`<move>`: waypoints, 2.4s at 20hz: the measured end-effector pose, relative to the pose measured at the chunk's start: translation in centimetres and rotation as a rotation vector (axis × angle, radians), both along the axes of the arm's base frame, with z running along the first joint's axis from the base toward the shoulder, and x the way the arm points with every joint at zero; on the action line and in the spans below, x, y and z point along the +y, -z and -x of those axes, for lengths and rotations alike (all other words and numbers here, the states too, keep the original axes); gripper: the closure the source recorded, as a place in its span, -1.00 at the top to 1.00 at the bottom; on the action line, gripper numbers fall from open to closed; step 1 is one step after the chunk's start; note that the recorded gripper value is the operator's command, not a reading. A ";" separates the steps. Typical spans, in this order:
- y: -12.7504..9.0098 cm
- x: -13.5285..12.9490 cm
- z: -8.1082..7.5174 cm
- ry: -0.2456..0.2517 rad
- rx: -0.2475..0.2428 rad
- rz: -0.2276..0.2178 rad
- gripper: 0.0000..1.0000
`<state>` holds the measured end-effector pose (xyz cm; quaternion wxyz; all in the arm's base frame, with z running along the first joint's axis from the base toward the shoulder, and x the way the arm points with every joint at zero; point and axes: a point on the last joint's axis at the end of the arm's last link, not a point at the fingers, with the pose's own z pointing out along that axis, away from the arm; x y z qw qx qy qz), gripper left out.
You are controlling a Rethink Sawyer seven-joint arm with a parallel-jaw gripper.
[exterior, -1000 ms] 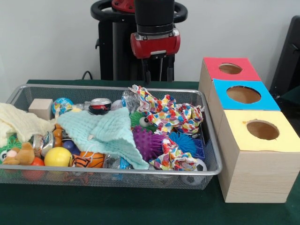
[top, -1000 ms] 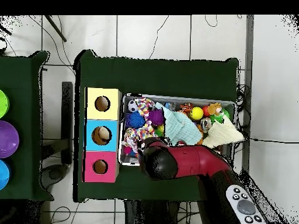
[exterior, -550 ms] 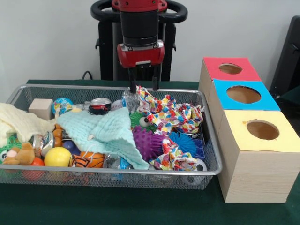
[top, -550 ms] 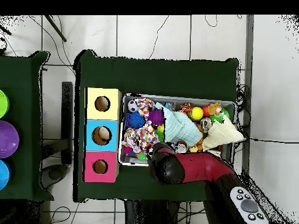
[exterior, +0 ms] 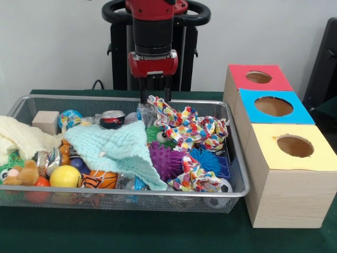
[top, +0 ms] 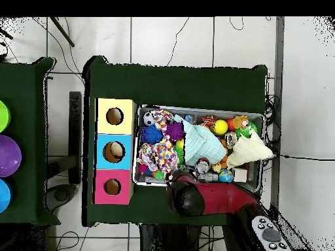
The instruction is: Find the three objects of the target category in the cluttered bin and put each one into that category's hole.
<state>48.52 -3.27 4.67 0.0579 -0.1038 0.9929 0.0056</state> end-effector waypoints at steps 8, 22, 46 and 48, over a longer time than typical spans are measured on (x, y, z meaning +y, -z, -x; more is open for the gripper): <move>1.3 -0.2 5.3 0.003 0.002 0.018 1.00; 3.0 -0.8 8.4 0.012 -0.051 0.016 1.00; -0.2 -3.3 7.4 0.051 0.062 0.027 1.00; -0.2 -3.2 7.3 0.049 0.060 0.023 1.00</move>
